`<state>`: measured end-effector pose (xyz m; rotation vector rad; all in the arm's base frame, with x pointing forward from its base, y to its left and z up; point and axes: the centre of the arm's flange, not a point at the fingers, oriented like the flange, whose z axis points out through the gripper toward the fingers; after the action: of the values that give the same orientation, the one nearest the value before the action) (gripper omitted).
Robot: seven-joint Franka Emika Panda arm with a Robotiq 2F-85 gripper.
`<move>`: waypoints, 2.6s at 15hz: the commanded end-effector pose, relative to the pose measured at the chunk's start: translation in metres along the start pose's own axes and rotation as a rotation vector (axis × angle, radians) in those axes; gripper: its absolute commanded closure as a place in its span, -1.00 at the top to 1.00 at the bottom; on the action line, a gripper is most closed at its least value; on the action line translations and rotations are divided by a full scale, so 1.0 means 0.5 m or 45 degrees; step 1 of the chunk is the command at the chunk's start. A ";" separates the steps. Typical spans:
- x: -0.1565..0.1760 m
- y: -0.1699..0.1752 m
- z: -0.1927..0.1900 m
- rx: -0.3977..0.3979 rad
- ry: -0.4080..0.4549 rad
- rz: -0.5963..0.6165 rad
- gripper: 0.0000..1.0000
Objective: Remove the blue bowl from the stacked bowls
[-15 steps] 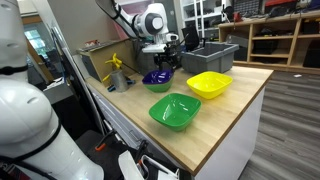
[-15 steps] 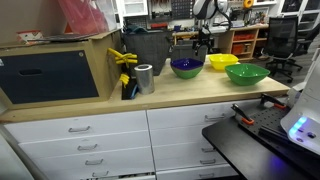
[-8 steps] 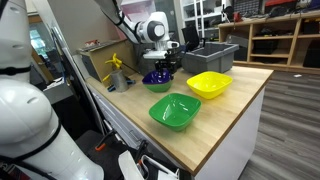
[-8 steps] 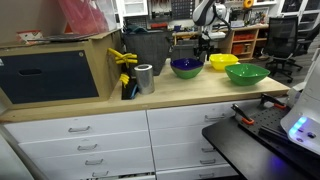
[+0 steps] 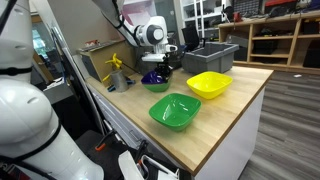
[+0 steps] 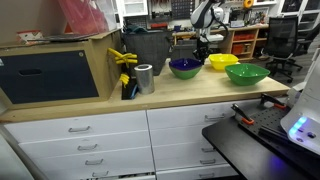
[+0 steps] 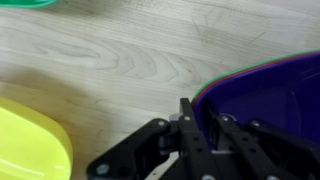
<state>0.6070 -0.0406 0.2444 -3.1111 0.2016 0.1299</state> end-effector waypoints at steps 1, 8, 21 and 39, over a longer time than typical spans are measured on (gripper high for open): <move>0.006 -0.019 -0.023 0.030 0.001 0.008 -0.97; 0.018 -0.055 -0.088 0.069 0.030 -0.037 -0.97; 0.032 -0.215 -0.044 0.306 -0.021 -0.048 -0.97; 0.056 -0.214 -0.151 0.471 0.016 -0.064 -0.97</move>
<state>0.6520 0.0628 0.2967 -2.7936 0.1464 0.0757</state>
